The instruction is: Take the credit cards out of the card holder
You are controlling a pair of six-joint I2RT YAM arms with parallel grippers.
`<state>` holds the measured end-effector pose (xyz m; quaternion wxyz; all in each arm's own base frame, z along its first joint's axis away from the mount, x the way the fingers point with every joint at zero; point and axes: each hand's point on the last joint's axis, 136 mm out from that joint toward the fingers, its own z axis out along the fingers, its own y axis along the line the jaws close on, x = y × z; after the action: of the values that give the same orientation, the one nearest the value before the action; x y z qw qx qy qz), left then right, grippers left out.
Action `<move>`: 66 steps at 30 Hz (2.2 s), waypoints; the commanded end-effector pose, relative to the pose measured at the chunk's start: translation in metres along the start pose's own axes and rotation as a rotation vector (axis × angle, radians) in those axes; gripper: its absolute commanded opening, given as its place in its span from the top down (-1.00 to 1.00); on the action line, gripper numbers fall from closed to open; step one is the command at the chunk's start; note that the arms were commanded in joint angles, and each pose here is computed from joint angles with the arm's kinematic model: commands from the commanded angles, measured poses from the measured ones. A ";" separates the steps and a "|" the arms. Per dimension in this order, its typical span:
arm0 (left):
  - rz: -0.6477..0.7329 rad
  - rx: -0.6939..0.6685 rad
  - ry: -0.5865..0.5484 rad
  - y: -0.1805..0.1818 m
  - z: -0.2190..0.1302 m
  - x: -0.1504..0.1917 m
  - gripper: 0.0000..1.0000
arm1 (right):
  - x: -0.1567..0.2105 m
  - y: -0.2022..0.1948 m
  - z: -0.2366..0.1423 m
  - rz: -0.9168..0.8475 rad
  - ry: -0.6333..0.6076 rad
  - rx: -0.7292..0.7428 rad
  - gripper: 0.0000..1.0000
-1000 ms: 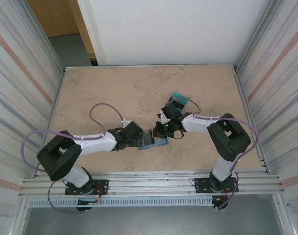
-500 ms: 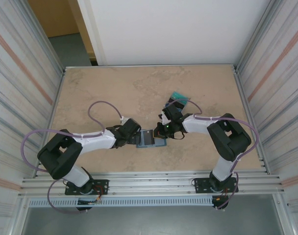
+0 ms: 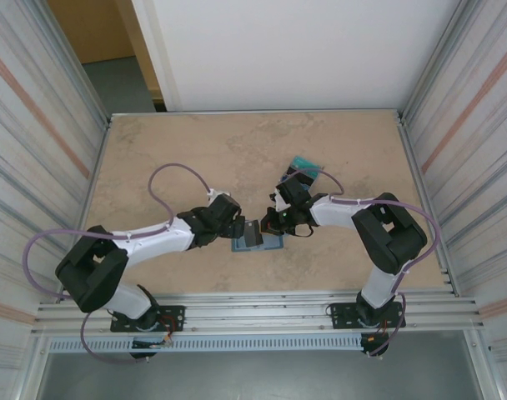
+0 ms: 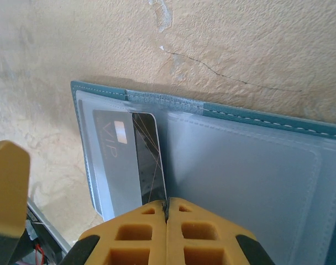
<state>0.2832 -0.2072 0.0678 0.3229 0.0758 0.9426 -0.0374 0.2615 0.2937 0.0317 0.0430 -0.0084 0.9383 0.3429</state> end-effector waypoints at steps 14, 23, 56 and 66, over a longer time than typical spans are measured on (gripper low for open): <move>0.106 -0.061 0.138 -0.007 0.020 0.027 -0.98 | 0.000 -0.001 -0.005 0.034 -0.016 -0.004 1.00; 0.115 -0.083 0.189 -0.004 0.026 0.040 -0.97 | 0.002 -0.004 0.000 0.054 -0.008 -0.021 0.66; 0.113 -0.092 0.201 0.001 0.025 0.047 -0.97 | 0.008 0.003 0.014 0.091 0.028 -0.124 0.80; 0.122 -0.115 0.194 0.006 0.024 0.046 -0.98 | 0.003 -0.012 -0.012 0.081 -0.022 -0.050 0.88</move>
<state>0.2746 -0.2141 0.0312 0.2590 0.1058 0.9600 0.0097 0.2633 0.2972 0.0421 0.0392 0.0238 0.9114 0.4089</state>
